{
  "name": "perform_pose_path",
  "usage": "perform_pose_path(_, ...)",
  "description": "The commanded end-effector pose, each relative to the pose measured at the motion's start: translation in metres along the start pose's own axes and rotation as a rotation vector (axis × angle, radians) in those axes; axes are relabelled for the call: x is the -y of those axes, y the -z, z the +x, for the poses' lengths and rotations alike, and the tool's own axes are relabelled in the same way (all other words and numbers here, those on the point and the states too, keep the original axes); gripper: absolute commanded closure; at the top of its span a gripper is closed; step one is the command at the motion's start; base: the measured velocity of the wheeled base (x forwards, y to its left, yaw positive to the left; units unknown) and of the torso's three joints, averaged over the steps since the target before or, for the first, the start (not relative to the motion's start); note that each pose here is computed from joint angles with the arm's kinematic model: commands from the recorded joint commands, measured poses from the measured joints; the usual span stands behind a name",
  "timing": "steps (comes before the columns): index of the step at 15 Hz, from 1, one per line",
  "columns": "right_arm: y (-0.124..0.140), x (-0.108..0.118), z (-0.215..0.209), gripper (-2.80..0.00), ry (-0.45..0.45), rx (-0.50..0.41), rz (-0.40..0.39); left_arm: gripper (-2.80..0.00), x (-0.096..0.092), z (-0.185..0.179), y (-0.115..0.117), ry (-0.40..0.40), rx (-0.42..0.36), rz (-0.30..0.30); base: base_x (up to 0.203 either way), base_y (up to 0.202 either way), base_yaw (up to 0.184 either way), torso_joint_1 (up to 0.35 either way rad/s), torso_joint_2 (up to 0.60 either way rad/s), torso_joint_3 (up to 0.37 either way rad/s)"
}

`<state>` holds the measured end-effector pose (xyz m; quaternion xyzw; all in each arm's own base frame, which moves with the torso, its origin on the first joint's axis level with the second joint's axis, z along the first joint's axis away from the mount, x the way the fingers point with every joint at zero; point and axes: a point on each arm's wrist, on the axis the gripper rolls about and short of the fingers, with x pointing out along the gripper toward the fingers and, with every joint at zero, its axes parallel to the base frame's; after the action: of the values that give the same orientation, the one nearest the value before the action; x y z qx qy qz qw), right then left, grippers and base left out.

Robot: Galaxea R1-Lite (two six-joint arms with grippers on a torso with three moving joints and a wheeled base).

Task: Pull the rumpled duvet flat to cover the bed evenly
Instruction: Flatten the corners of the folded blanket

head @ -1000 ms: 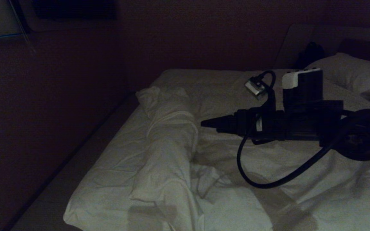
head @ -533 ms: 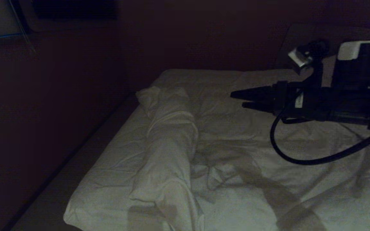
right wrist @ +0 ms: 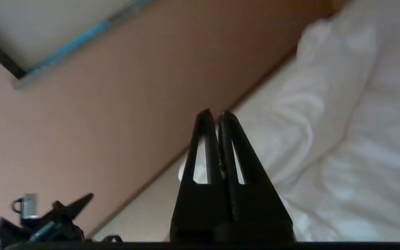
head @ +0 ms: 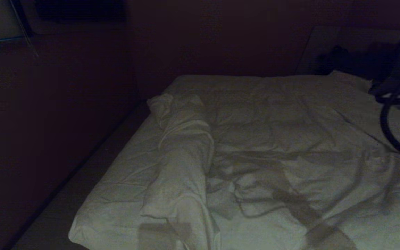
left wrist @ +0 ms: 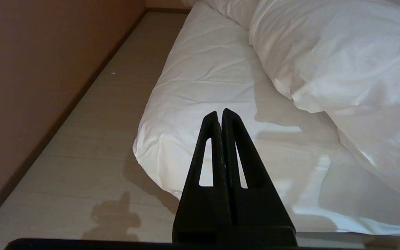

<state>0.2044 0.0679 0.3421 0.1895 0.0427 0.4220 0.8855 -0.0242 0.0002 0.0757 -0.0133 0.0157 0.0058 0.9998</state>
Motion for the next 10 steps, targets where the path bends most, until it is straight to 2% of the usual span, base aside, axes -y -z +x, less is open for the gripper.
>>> perform_pose_path(1, -0.011, -0.026, -0.028, 0.00, -0.030, 0.070, -0.052, 0.00, 0.000, 0.000, 0.000, -0.001, 0.000, -0.001, 0.000, 0.000, 0.000, 0.000, 0.00, 0.000)
perform_pose_path(3, -0.017, -0.044, -0.050, 0.00, -0.014, 0.139, -0.089, 0.00, 0.000, 0.000, 0.000, -0.001, 0.000, -0.001, 0.000, 0.000, 0.000, 0.000, 0.00, 0.000)
perform_pose_path(5, -0.021, -0.054, -0.066, 0.00, 0.099, 0.221, -0.118, 0.00, 0.000, 0.000, 0.000, -0.001, -0.001, -0.001, 0.000, 0.000, 0.000, 0.000, 0.00, 0.000)
perform_pose_path(8, -0.022, -0.055, -0.078, 0.00, 0.389, 0.290, -0.197, 0.00, 0.000, 0.000, 0.000, -0.001, -0.001, -0.001, 0.000, 0.000, 0.000, 0.000, 0.00, 0.000)
perform_pose_path(10, -0.017, -0.053, -0.084, 0.00, 0.568, 0.292, -0.192, 0.00, 0.000, 0.000, 0.000, -0.001, -0.001, -0.001, 0.000, 0.000, 0.000, 0.000, 0.00, 0.000)
